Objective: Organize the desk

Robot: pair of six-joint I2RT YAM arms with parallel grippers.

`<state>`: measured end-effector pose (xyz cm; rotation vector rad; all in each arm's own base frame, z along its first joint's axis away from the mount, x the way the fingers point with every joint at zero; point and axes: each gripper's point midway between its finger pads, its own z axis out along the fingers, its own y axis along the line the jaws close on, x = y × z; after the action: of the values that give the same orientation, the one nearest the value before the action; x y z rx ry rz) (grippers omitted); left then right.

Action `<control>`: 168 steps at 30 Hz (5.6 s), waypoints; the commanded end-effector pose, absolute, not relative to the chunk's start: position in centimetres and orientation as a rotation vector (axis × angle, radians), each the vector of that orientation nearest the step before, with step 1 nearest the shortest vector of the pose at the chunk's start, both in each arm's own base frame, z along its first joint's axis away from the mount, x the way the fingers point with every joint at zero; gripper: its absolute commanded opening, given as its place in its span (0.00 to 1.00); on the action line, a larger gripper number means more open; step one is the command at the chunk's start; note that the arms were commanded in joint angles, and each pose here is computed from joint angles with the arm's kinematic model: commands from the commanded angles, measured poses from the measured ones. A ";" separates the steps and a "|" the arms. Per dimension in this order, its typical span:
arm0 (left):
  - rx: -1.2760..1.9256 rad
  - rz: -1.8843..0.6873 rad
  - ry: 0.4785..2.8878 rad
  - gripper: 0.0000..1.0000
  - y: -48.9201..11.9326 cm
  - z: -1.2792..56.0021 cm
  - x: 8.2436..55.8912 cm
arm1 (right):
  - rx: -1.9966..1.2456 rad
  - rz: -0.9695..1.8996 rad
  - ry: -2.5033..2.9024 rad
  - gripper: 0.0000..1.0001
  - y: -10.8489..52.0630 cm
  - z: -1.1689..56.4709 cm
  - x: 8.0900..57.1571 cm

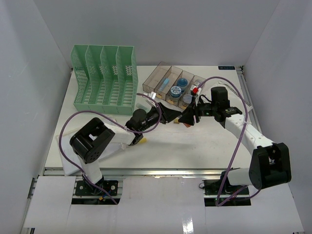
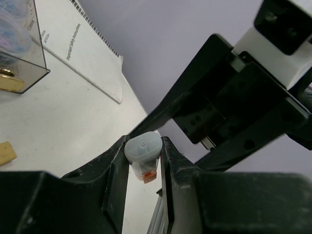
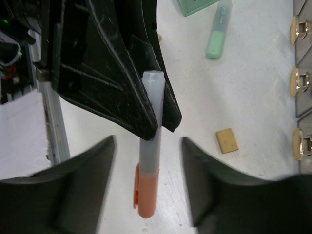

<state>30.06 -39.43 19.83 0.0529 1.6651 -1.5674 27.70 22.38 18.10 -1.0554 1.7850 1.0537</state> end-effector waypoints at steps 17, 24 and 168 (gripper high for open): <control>0.351 -0.627 1.964 0.14 -32.2 21.4 46.3 | -1.089 0.601 1.673 0.90 16.3 20.4 30.2; 0.366 -0.342 1.918 0.14 -32.0 22.3 53.8 | -1.085 0.599 1.675 0.90 16.1 20.0 30.1; -0.230 -1.366 1.837 0.10 -37.2 22.0 34.5 | -0.907 0.924 1.748 0.46 24.1 17.5 29.4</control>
<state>34.30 -36.22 19.22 -0.3220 1.8790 -1.3579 28.99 24.03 16.47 -0.9035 1.8001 0.9419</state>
